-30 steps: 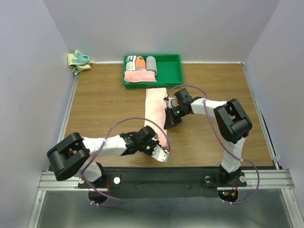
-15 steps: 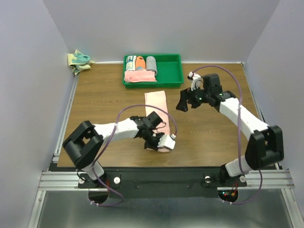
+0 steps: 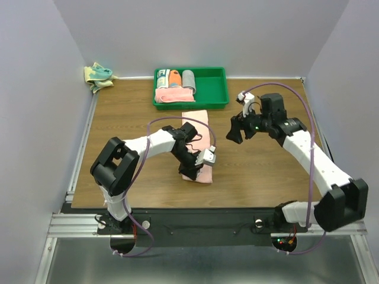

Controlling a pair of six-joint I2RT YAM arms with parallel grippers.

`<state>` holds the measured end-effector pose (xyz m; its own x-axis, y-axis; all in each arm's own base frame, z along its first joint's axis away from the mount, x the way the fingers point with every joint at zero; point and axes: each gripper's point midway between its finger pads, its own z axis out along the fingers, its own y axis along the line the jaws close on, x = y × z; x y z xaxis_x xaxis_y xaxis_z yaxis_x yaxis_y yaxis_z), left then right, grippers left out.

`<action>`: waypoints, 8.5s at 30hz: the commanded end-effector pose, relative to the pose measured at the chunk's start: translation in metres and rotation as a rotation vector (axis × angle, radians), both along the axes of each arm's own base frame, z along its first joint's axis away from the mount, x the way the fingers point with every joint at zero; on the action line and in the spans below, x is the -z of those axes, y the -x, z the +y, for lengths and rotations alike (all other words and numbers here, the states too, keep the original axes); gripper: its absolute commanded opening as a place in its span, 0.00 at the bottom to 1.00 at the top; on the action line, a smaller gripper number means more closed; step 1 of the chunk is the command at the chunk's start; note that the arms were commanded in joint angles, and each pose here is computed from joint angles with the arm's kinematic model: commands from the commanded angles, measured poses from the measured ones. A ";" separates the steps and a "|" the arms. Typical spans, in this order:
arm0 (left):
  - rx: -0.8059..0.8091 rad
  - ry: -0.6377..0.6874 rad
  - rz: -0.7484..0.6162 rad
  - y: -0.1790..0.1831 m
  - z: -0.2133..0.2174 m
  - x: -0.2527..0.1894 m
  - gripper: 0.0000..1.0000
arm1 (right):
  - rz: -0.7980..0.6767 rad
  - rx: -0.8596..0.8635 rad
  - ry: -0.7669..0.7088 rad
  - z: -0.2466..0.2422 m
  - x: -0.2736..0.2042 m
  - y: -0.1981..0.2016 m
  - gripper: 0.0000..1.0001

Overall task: Roll the towels
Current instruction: Fold the towel, then roll the towel

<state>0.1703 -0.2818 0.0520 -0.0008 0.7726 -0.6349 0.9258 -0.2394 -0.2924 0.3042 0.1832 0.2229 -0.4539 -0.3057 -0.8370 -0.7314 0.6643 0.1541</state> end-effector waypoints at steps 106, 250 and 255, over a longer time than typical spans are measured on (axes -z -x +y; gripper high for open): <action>-0.260 0.060 -0.163 -0.116 -0.003 0.000 0.02 | 0.804 -0.137 0.026 0.079 0.216 0.022 0.40; -0.182 -0.342 0.333 -0.075 0.032 0.094 0.22 | -0.209 -0.600 0.493 0.133 0.189 0.081 0.45; -0.190 -0.297 0.315 -0.074 0.029 0.082 0.29 | -0.139 -0.625 0.432 0.140 0.193 0.086 0.02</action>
<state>0.2146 -0.2874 0.0275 -0.5081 0.7956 -0.3299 0.6114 0.0635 -0.7888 0.2254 0.3044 0.0276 0.0390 -0.8312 -0.5545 -0.9645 0.1137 -0.2382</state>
